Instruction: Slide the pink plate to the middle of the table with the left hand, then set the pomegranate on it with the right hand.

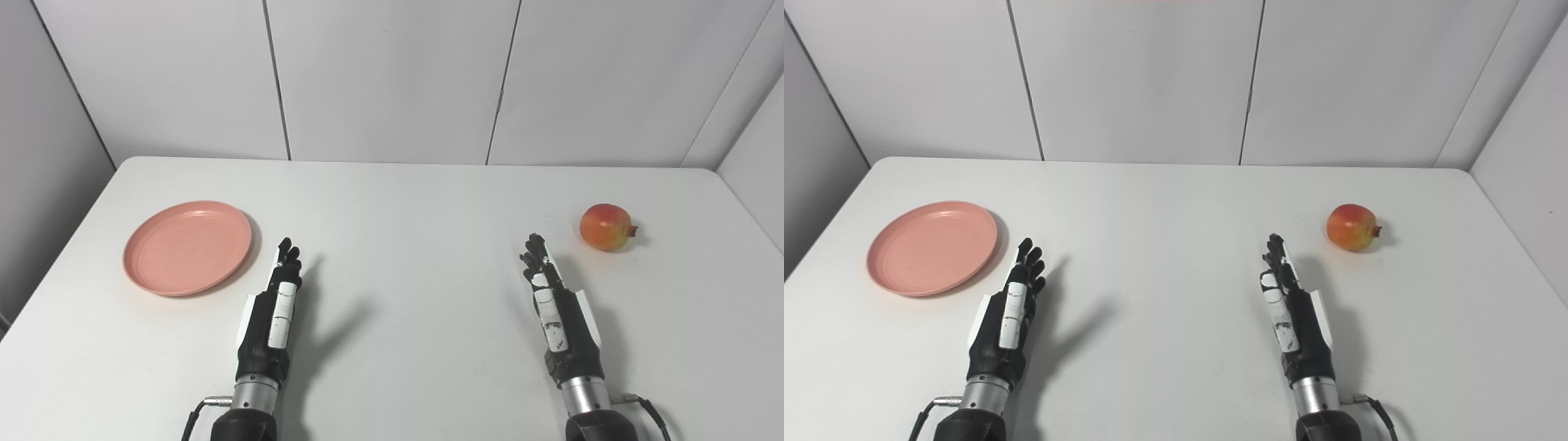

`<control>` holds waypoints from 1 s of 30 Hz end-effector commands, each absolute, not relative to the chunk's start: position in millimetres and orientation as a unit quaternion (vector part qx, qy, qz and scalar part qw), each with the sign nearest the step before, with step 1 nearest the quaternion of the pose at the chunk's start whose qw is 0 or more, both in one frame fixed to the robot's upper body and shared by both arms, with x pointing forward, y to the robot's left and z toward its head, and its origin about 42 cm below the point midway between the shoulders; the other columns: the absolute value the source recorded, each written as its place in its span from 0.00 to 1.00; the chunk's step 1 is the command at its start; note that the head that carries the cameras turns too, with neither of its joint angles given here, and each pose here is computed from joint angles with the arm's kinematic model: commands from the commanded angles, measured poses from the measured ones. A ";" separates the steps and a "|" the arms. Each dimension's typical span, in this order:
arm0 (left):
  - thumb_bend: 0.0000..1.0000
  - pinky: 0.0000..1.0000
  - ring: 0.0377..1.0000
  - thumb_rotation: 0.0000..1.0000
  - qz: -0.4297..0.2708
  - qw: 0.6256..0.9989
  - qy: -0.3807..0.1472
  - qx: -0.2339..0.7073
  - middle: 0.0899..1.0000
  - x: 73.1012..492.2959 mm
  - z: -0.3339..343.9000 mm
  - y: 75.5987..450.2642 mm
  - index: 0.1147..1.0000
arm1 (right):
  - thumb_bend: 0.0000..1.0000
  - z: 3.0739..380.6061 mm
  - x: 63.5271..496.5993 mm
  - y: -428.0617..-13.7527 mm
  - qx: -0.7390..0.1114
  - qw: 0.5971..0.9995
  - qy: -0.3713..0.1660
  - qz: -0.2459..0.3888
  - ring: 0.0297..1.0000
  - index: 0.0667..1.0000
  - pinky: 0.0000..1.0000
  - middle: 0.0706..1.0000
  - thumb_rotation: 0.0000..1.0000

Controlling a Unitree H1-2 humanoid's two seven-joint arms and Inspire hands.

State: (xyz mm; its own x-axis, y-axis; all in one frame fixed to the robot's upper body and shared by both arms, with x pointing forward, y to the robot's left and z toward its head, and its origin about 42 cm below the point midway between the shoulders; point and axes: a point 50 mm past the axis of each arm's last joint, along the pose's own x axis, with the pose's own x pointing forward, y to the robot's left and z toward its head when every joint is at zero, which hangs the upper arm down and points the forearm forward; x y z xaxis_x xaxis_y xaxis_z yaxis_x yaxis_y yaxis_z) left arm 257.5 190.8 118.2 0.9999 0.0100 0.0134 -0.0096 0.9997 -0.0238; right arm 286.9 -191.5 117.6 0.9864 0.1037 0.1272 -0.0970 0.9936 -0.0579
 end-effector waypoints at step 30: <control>0.75 1.00 1.00 1.00 0.015 1.000 0.000 -0.022 1.00 250.9 87.0 160.3 1.00 | 0.76 76.7 286.0 -224.8 -0.018 0.997 -0.053 0.053 0.98 0.99 1.00 0.99 1.00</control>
